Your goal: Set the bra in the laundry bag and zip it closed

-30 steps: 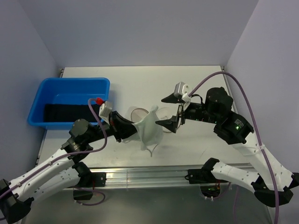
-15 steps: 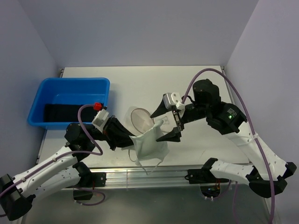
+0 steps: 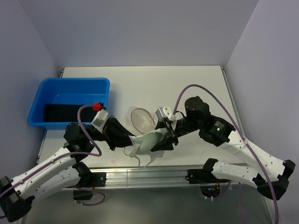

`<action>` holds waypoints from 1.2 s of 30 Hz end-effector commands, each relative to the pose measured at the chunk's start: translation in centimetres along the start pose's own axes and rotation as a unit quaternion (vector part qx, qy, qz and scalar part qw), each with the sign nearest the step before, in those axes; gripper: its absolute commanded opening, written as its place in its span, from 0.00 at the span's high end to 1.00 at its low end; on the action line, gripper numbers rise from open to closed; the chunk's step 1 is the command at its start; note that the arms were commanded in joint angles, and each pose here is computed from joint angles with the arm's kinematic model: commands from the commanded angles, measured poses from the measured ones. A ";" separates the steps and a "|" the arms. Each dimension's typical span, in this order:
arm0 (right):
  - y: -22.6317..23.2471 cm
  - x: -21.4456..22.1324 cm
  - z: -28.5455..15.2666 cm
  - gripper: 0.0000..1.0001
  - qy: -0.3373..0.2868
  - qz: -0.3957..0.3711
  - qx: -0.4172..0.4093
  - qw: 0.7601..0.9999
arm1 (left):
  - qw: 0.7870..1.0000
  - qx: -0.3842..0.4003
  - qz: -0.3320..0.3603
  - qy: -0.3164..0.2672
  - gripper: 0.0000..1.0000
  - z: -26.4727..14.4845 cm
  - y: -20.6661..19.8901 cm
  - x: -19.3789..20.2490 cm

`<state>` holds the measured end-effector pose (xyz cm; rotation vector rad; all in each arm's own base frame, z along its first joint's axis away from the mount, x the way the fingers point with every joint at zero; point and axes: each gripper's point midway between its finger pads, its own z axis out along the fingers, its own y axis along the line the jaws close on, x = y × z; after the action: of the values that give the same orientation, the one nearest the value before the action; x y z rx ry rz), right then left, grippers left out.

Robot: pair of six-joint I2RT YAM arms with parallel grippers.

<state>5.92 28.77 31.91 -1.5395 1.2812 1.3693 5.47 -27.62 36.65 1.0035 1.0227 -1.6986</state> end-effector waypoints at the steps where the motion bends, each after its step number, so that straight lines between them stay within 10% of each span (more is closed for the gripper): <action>1: -0.2 -3.6 -0.3 0.50 -0.067 -0.017 0.028 0.997 | 0.999 -0.005 0.026 -0.020 1.00 0.3 -0.1 -1.6; 11: -3.3 -4.7 -0.6 0.86 -0.125 0.033 0.124 0.984 | 0.989 -0.143 0.010 -0.034 0.23 -1.1 3.9 -1.5; 16: -5.2 -3.2 -0.7 0.95 -0.128 0.065 0.169 0.975 | 0.963 -0.262 0.010 -0.067 0.07 -3.4 6.4 -3.1; 21: -7.5 -2.4 -1.9 1.00 -0.136 0.097 0.218 0.962 | 0.918 -0.378 0.000 -0.118 0.05 -6.8 8.4 -4.8; 29: -12.9 -1.8 -7.4 1.00 -0.172 0.108 0.342 0.918 | 0.794 -0.593 -0.093 -0.093 0.30 -14.0 14.1 0.7; 36: -16.6 -2.5 -9.9 1.00 -0.221 0.102 0.409 0.879 | 0.772 -0.620 -0.141 -0.014 0.36 -13.4 18.6 7.3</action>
<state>22.88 24.79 32.03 -0.5857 1.5781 1.0124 22.55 -21.70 23.63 -0.0375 1.8641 -0.8636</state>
